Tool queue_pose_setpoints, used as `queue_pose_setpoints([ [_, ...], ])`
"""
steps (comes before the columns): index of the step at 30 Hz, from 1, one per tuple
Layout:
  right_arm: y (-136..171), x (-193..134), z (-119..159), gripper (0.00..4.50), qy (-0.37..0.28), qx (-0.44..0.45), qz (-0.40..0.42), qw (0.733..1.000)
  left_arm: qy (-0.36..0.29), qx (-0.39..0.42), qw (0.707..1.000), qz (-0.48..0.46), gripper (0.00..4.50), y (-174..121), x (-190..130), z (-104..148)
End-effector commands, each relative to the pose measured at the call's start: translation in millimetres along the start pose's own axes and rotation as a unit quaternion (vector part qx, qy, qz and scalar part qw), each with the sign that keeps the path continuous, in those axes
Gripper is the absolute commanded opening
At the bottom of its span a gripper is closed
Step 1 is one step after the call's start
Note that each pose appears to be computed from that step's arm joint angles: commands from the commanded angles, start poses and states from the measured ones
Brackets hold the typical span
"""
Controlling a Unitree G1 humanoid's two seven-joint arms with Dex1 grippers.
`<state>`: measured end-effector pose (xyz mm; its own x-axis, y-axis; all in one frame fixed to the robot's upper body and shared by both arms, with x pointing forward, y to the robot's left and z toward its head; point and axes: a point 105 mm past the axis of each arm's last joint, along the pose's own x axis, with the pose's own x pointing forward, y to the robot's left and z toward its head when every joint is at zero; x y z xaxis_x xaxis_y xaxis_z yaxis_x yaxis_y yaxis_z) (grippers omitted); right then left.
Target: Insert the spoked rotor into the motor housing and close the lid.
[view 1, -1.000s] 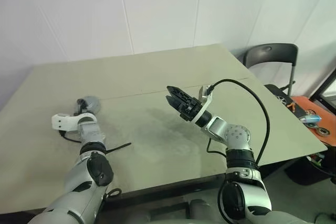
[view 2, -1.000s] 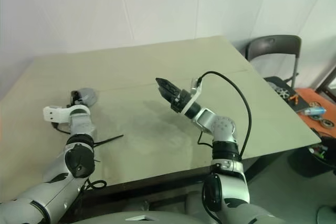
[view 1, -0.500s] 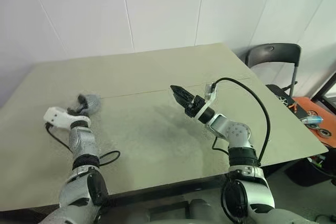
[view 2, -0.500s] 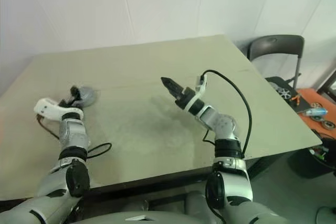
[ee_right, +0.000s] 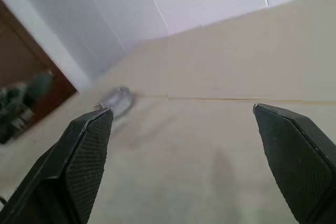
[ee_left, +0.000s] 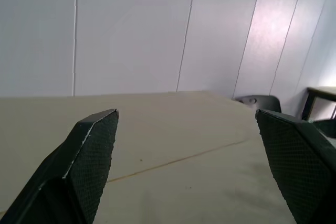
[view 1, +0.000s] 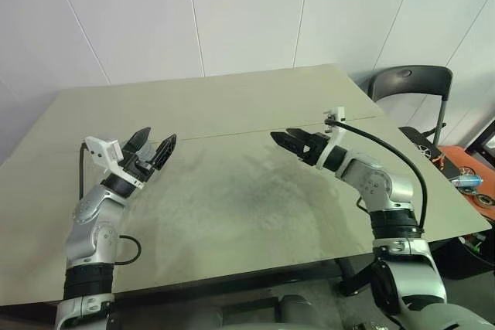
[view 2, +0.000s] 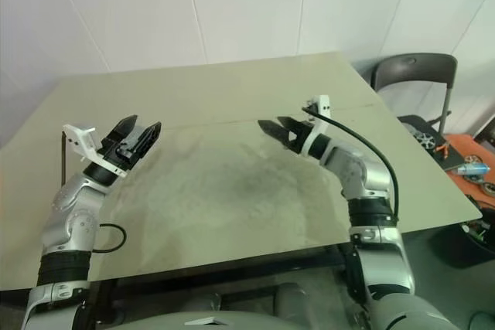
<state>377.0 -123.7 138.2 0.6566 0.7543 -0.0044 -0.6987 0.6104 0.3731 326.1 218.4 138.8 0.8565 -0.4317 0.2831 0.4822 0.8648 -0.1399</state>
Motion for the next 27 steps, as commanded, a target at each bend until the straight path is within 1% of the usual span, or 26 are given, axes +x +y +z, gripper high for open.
queue_pose_setpoints([
  [1, 14, 2, 17, 4.50, -0.019, -0.034, 0.025, 0.999, -0.012, 0.021, 0.999, -0.038, 4.44, -22, 3, 9],
  [5, 23, 6, 3, 4.50, 0.018, -0.034, 0.054, 0.998, 0.015, 0.045, 0.998, -0.042, 4.44, -31, 4, 0],
  [7, 34, 11, -1, 4.50, 0.028, -0.027, 0.085, 0.996, 0.028, 0.058, 0.997, -0.048, 4.44, -32, -1, -2],
  [9, 39, 19, 0, 4.50, 0.023, -0.030, 0.092, 0.995, 0.031, 0.058, 0.997, -0.048, 4.44, -29, -5, 2],
  [11, 36, 28, -3, 4.50, 0.022, -0.035, 0.086, 0.995, 0.038, 0.068, 0.996, -0.051, 4.44, -28, -11, 7],
  [13, 38, 38, -10, 4.50, 0.030, -0.040, 0.094, 0.994, 0.043, 0.073, 0.995, -0.054, 4.44, -28, -17, 12],
  [15, 46, 49, -20, 4.50, 0.039, -0.042, 0.109, 0.992, 0.052, 0.077, 0.994, -0.048, 4.44, -22, -26, 12],
  [16, 49, 53, -24, 4.50, 0.045, -0.049, 0.116, 0.991, 0.057, 0.080, 0.994, -0.049, 4.44, -25, -29, 11],
  [19, 59, 59, -22, 4.50, 0.037, -0.062, 0.141, 0.987, 0.062, 0.078, 0.993, -0.057, 4.44, -32, -36, 12],
  [23, 68, 57, -17, 4.50, 0.019, -0.060, 0.173, 0.983, 0.076, 0.100, 0.990, -0.061, 4.44, -32, -38, 15],
  [27, 79, 61, -14, 4.50, 0.022, -0.076, 0.210, 0.974, 0.068, 0.106, 0.990, -0.064, 4.44, -32, -39, 27],
])
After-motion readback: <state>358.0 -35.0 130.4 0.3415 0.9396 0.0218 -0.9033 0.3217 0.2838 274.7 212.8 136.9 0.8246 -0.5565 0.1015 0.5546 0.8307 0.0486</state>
